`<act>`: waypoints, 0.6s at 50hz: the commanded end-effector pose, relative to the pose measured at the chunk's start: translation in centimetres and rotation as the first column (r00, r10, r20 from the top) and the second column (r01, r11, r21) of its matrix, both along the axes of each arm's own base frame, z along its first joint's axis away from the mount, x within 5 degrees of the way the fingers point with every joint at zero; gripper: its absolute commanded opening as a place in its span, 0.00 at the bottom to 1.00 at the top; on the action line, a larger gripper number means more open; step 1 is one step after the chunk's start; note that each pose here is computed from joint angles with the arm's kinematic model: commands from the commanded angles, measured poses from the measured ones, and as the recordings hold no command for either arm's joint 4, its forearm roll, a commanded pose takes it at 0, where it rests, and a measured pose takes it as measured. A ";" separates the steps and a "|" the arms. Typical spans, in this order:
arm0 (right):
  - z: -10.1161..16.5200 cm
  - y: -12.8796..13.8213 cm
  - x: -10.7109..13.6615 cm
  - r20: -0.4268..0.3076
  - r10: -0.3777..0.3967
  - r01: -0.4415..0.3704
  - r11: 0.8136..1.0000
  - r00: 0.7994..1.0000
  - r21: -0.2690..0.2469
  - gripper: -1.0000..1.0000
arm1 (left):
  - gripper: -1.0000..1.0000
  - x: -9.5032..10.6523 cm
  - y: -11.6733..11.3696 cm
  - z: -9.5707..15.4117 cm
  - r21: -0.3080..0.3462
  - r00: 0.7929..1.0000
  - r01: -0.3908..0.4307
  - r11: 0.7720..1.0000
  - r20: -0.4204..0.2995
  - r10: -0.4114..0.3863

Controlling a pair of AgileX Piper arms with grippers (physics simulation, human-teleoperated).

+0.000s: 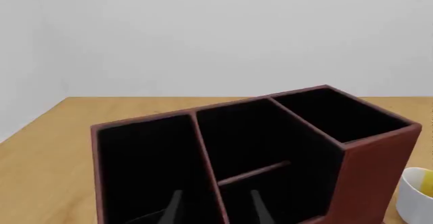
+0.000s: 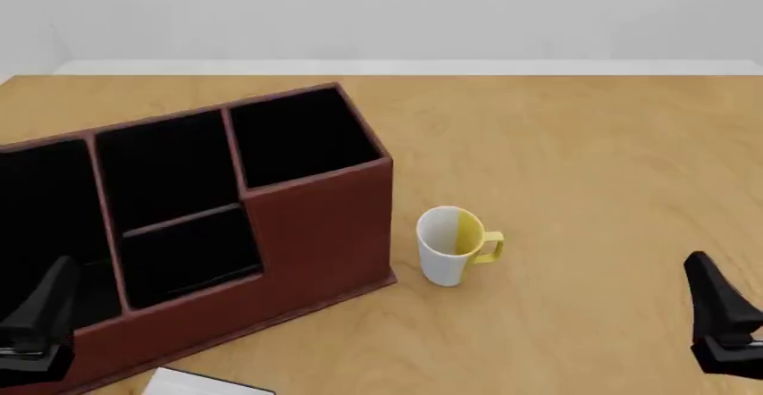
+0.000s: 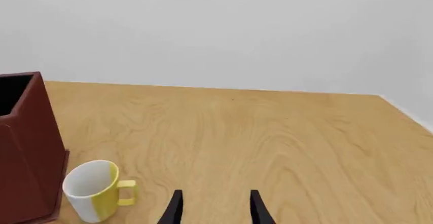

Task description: Pick up the book and place it in the front compartment of the caddy.

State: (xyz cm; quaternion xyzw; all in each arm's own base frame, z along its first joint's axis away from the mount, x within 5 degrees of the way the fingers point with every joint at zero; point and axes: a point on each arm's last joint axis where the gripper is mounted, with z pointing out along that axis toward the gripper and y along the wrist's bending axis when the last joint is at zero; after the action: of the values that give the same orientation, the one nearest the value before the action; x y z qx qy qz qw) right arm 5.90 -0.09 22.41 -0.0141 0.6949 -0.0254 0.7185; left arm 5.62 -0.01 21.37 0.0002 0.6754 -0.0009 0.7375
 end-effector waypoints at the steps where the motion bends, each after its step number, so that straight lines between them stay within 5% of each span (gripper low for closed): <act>1: -0.9 0.1 -0.2 0.053 0.016 -0.019 0.998 0.998 0.058 1.00 | 1.00 0.0 -0.1 0.2 -0.001 1.000 0.010 1.000 0.005 -0.010; 16: -1.0 0.1 -0.3 0.056 0.016 -0.019 0.998 0.998 0.055 1.00 | 1.00 -0.2 -0.3 0.8 0.059 0.999 0.045 0.997 0.000 -0.045; 23: -1.0 0.1 -0.3 0.056 0.015 -0.019 0.998 0.998 0.055 1.00 | 1.00 -0.4 -0.8 2.1 0.073 0.990 0.142 0.987 -0.030 -0.140; 27: -1.0 0.1 -0.3 0.057 0.015 -0.018 0.998 0.998 0.052 1.00 | 1.00 -0.1 -0.9 2.5 0.166 0.987 0.159 0.973 -0.044 -0.154; 30: -1.0 0.1 -0.3 0.057 0.015 -0.018 0.998 0.998 0.053 1.00 | 1.00 0.3 -1.1 3.1 0.146 0.983 0.178 0.973 -0.062 -0.170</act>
State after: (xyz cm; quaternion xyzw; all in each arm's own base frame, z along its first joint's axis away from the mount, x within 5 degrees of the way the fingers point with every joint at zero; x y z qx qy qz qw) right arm 5.64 -0.01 21.46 -0.0008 0.6756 -0.0023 0.7373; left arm 5.52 -0.68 23.15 0.0739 0.6827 -0.0110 0.7269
